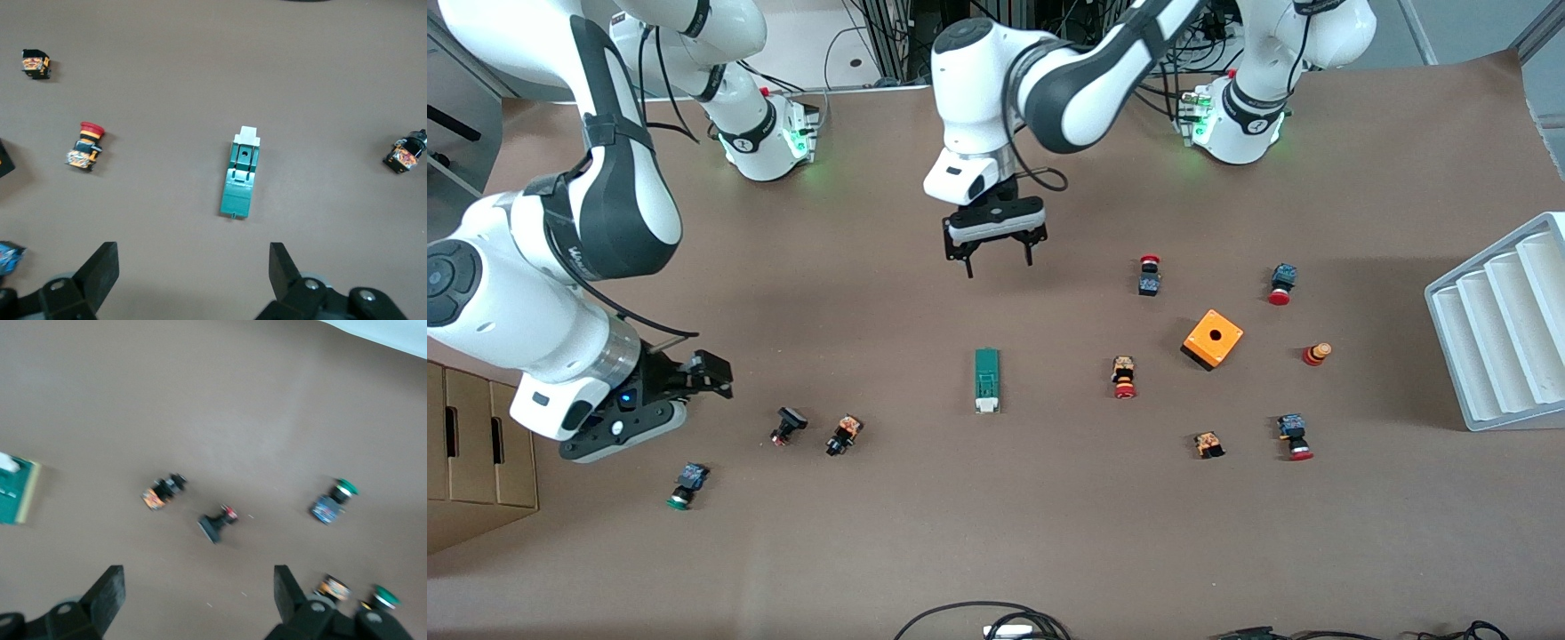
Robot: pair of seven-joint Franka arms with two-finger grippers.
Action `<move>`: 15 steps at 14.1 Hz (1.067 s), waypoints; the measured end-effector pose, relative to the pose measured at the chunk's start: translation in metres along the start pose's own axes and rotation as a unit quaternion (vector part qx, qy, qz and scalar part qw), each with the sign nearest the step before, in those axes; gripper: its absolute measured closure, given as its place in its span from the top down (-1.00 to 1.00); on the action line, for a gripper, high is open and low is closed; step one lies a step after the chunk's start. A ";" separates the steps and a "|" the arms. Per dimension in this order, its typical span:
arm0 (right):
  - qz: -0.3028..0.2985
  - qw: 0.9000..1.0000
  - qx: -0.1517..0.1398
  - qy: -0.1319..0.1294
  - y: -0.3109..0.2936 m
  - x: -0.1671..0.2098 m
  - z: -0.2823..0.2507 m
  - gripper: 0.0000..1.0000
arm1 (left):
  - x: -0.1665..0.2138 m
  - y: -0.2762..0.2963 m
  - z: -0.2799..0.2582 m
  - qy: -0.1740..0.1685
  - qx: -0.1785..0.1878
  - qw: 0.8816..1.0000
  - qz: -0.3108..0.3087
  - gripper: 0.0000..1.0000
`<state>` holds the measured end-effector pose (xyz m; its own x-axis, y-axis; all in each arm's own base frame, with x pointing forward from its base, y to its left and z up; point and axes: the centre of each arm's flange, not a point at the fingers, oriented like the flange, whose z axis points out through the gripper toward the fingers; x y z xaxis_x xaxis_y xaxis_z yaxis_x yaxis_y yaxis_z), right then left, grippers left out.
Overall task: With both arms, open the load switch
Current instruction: 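Move the left gripper to the green switch while the right gripper follows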
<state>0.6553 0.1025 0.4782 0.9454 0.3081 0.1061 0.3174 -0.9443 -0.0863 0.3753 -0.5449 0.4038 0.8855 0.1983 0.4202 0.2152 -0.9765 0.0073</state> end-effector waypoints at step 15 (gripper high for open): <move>-0.045 0.997 0.008 0.068 -0.077 0.045 0.100 0.92 | -0.128 0.009 0.166 0.192 -0.025 0.981 0.031 0.99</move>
<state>0.6807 0.2006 0.3907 0.8949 0.3712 0.2479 0.4018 -0.9118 -0.0852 0.3323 -0.5648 0.1999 0.6742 0.1015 0.7315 0.1367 -0.9905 0.0114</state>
